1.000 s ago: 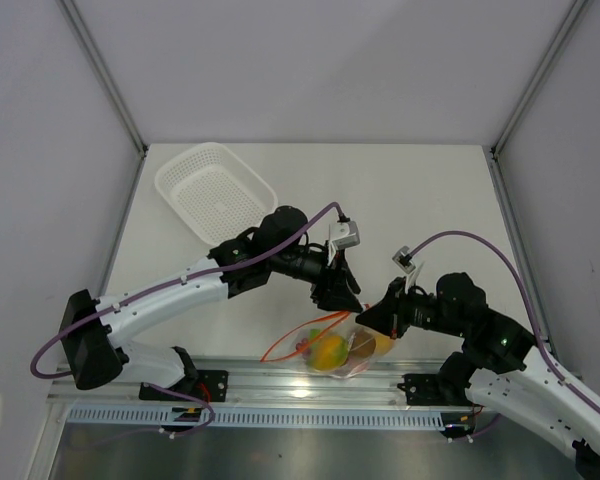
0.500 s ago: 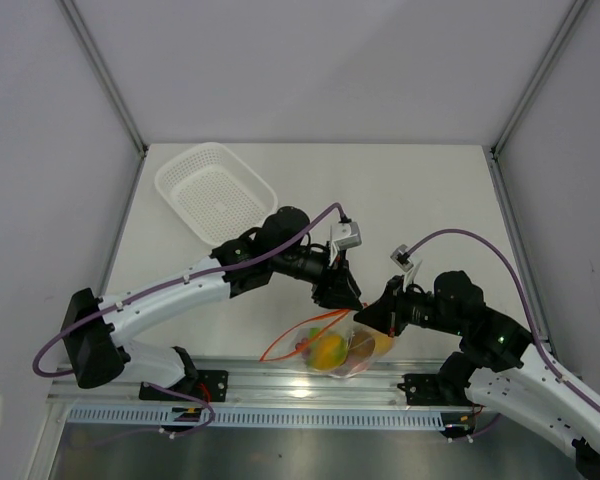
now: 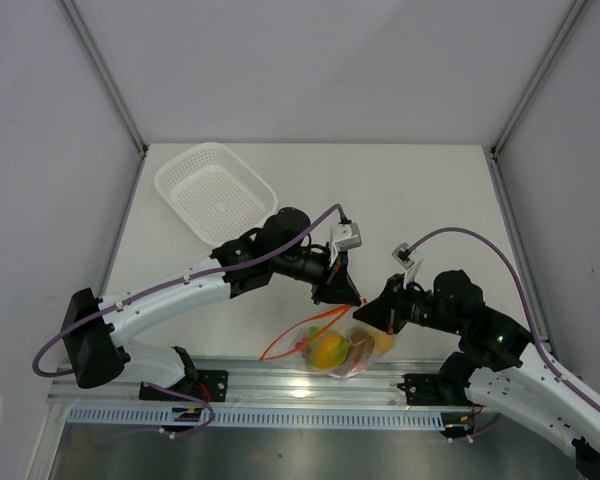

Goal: Place the food in the zip-top bag and seal the zipper
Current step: Zip the zipper food storage bag at the center of the board.

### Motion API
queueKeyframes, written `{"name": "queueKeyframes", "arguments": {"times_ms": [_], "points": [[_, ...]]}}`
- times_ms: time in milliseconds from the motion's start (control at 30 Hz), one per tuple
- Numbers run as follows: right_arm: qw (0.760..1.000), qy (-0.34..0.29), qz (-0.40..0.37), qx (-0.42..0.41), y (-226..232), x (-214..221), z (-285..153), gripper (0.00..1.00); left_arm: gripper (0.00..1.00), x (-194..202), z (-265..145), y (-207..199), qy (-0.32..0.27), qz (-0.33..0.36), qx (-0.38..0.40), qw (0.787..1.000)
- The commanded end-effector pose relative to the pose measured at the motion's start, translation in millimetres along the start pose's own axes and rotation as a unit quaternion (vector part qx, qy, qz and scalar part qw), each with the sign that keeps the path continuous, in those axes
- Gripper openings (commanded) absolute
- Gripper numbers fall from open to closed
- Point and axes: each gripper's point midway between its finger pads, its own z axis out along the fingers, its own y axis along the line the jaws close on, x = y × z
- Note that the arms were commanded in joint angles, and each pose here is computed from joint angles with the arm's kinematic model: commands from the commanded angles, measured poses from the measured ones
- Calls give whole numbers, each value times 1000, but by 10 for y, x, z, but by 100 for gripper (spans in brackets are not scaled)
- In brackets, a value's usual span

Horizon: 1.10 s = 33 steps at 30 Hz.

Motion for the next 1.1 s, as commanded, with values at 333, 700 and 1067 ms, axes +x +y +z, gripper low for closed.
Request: {"name": "queueKeyframes", "arguments": {"times_ms": [333,700,1067], "points": [[991,-124,38,-13,177,-535,-84,0,1,117,43,5,14,-15,-6,1000],[984,-168,58,7,88,-617,-195,0,1,306,21,69,34,-28,-22,999],[981,-180,66,31,-9,-600,-288,0,1,475,-129,-33,35,-41,-23,998]]}}
